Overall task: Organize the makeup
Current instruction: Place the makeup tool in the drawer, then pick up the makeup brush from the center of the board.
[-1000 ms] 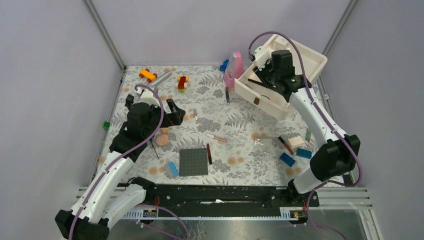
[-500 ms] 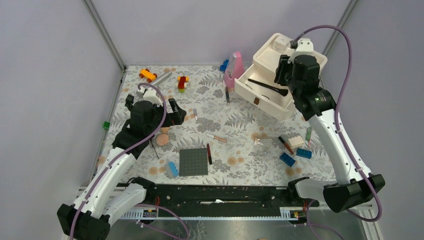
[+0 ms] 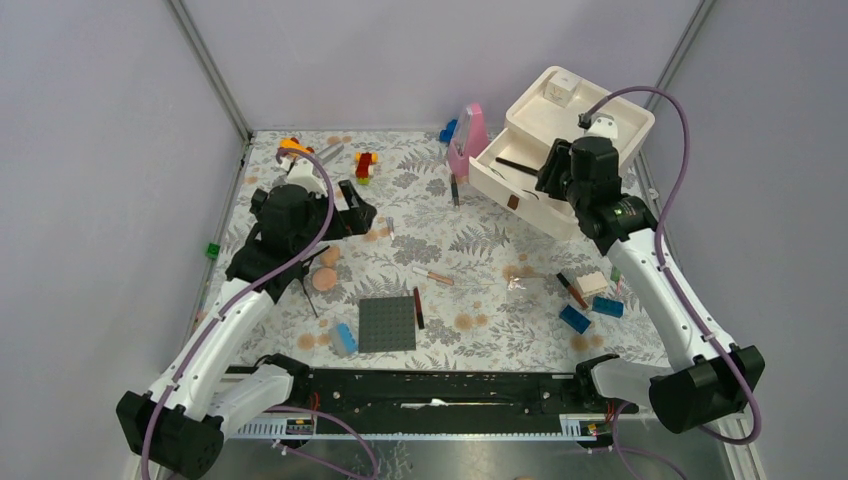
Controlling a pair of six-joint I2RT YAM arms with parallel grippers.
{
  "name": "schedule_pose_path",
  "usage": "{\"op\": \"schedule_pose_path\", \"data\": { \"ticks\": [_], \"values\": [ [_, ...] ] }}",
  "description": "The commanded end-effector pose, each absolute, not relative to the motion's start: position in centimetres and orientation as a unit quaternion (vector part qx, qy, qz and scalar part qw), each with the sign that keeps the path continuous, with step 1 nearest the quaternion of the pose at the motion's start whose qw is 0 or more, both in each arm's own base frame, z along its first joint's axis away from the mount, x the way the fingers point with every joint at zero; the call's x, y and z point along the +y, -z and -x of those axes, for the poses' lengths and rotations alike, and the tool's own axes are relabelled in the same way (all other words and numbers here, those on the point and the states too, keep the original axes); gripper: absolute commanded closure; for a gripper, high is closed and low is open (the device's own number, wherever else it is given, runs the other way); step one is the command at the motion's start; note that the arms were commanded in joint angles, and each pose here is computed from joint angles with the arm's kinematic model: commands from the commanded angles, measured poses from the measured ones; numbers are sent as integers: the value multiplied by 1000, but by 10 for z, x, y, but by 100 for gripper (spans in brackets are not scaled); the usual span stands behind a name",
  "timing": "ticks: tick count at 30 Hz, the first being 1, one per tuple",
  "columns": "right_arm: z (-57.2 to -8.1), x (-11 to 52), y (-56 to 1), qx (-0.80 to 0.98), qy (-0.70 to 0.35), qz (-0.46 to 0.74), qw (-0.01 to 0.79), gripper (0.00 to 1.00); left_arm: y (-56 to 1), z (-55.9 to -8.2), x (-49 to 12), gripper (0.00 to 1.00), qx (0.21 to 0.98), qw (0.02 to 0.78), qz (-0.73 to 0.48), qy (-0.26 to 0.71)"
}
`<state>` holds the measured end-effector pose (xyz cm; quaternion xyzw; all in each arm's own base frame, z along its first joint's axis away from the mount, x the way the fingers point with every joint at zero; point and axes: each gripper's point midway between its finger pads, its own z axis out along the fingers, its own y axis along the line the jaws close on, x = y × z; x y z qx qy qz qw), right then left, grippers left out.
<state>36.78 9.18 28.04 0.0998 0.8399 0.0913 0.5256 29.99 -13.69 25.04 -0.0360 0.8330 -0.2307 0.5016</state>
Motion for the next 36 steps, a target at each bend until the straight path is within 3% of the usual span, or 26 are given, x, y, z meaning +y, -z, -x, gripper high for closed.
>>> {"op": "schedule_pose_path", "data": {
  "ticks": [1, 8, 12, 21, 36],
  "values": [
    [-365, 55, -317, 808, -48, -159, 565, 48, -290, -304, -144, 1, 803, 534, 34, 261],
    [-336, -90, -310, 779, 48, -320, 538, 46, -291, -302, -149, 1, 803, 530, 22, 271],
    [-317, -137, -270, 785, 92, -372, 486, 44, -289, -304, -154, 1, 807, 522, 15, 275],
    [-300, -153, -145, 837, 111, -409, 347, 41, -284, -305, -170, 1, 813, 499, 4, 299],
    [-296, -165, -86, 848, 141, -426, 282, 41, -271, -304, -187, 1, 821, 479, -6, 312]
  ]
}}
